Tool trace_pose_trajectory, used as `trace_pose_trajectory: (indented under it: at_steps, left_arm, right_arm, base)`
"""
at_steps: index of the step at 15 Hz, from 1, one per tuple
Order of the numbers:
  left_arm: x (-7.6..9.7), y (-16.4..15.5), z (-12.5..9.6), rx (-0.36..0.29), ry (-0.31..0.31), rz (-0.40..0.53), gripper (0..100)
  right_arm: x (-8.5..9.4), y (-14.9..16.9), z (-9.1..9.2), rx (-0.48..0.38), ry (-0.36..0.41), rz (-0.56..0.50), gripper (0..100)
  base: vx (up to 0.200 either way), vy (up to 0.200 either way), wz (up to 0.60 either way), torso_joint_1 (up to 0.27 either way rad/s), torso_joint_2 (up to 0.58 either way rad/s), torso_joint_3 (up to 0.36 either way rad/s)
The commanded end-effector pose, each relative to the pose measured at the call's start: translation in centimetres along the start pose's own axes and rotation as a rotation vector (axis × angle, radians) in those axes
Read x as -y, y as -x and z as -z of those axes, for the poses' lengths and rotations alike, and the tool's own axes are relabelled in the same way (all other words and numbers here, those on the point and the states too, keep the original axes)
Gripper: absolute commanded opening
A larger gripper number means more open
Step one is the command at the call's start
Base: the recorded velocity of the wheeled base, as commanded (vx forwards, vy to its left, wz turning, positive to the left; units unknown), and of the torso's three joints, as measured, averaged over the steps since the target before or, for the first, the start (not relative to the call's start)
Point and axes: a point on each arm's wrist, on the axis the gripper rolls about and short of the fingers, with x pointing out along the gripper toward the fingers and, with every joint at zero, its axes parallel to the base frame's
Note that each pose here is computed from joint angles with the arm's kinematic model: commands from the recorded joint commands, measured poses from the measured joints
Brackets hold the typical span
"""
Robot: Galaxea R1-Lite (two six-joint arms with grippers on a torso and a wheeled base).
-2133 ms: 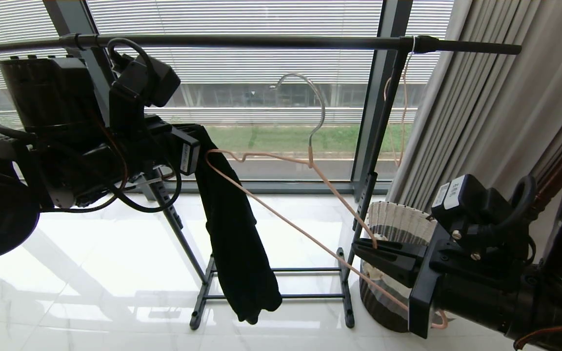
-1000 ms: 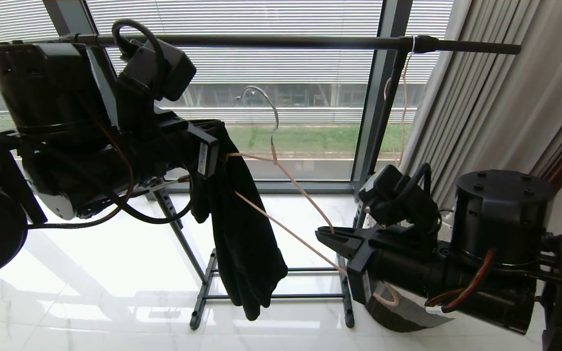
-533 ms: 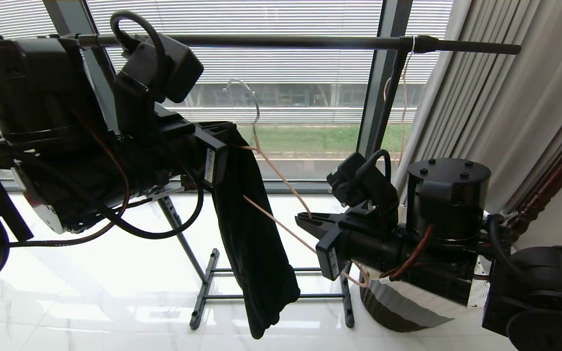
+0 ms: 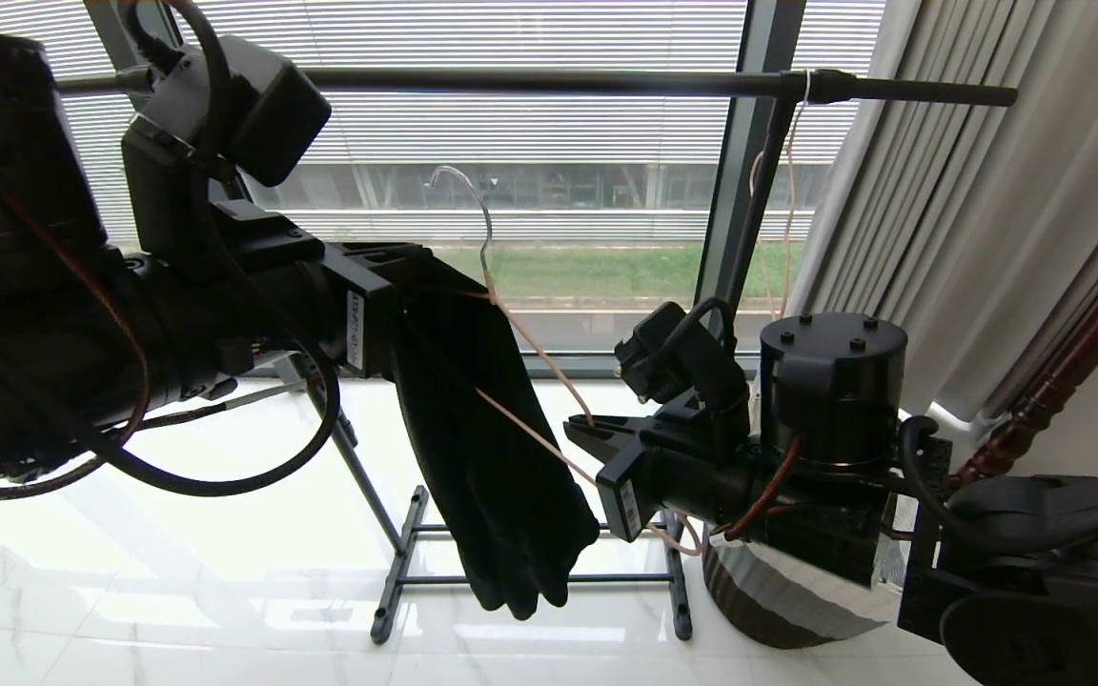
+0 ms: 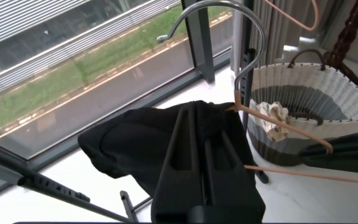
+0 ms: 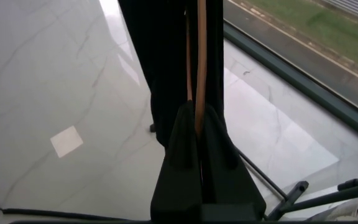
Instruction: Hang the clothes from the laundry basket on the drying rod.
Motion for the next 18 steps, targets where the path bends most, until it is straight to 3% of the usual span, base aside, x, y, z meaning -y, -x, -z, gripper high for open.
trace_pose_trajectory:
  at_steps: [1,6,10,11,18]
  left_arm:
    - [0.3,-0.1,0.0,0.001,0.002,0.013,0]
    - [0.5,-1.0,0.3,-0.008,0.002,0.015,0]
    - [0.4,-0.4,0.0,0.007,0.002,0.011,0]
    - [0.3,-0.1,-0.2,0.017,0.002,0.007,100]
    - [0.0,0.5,-0.5,0.032,-0.001,-0.006,100]
  right_arm:
    - [-0.1,-0.1,-0.3,0.009,0.002,0.006,0]
    - [-1.7,0.0,-0.4,0.013,0.009,-0.004,0]
    - [-1.2,-0.1,-0.6,0.031,0.006,0.030,0]
    - [-1.0,-0.1,-0.6,0.032,0.005,0.049,0]
    - [-0.3,0.0,-1.0,0.053,0.002,0.077,0]
  base:
    - [0.000,0.000,0.00,0.000,0.00,0.000]
    - [0.000,0.000,0.00,0.000,0.00,0.000]
    - [0.000,0.000,0.00,0.000,0.00,0.000]
    - [0.000,0.000,0.00,0.000,0.00,0.000]
    - [0.000,0.000,0.00,0.000,0.00,0.000]
